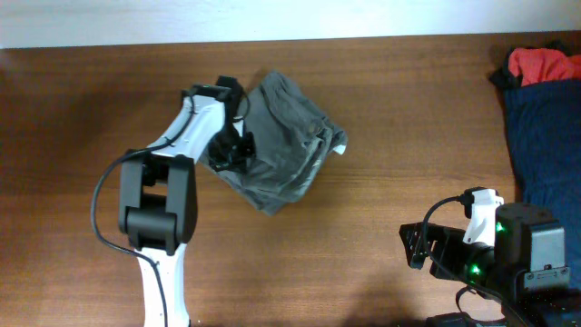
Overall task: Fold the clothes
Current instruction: 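Drag the folded grey shorts leftward toward the table's left edge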
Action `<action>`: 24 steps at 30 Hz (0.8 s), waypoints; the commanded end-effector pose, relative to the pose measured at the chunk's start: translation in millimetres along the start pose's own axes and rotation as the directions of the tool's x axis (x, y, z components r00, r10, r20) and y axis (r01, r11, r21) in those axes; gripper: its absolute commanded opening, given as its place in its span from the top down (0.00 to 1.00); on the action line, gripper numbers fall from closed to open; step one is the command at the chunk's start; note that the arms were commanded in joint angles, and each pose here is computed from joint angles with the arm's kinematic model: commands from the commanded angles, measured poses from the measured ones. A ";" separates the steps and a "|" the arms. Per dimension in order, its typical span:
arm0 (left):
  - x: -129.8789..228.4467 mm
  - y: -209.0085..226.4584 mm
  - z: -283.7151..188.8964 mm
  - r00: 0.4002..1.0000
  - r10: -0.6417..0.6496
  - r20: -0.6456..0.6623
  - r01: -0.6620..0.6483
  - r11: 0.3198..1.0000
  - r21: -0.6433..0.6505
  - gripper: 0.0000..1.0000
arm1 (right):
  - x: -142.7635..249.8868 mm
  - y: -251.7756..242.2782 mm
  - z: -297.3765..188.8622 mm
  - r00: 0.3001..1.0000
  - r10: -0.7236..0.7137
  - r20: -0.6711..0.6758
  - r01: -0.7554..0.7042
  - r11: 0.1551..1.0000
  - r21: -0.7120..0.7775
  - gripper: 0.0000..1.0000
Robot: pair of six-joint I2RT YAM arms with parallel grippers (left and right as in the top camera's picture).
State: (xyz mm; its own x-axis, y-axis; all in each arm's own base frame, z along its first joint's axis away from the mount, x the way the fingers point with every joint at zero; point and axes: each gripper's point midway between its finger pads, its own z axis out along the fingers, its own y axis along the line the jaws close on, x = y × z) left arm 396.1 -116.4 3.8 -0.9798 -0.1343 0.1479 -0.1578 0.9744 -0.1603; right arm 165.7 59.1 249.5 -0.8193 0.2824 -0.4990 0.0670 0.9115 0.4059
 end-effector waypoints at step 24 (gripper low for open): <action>-95.7 271.7 -156.1 0.812 -0.346 0.470 0.438 0.893 -0.100 0.94 | 0.3 -1.5 0.9 1.000 0.004 -0.001 -0.004 1.000 0.010 0.01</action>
State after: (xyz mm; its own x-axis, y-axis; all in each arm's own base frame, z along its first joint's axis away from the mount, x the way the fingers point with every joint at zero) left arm 445.0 172.3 45.8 -0.7948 -0.5861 -0.1575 -0.5944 0.8042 0.0069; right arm 165.7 59.1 249.5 -0.8192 0.2828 -0.4989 0.0673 0.9114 0.4061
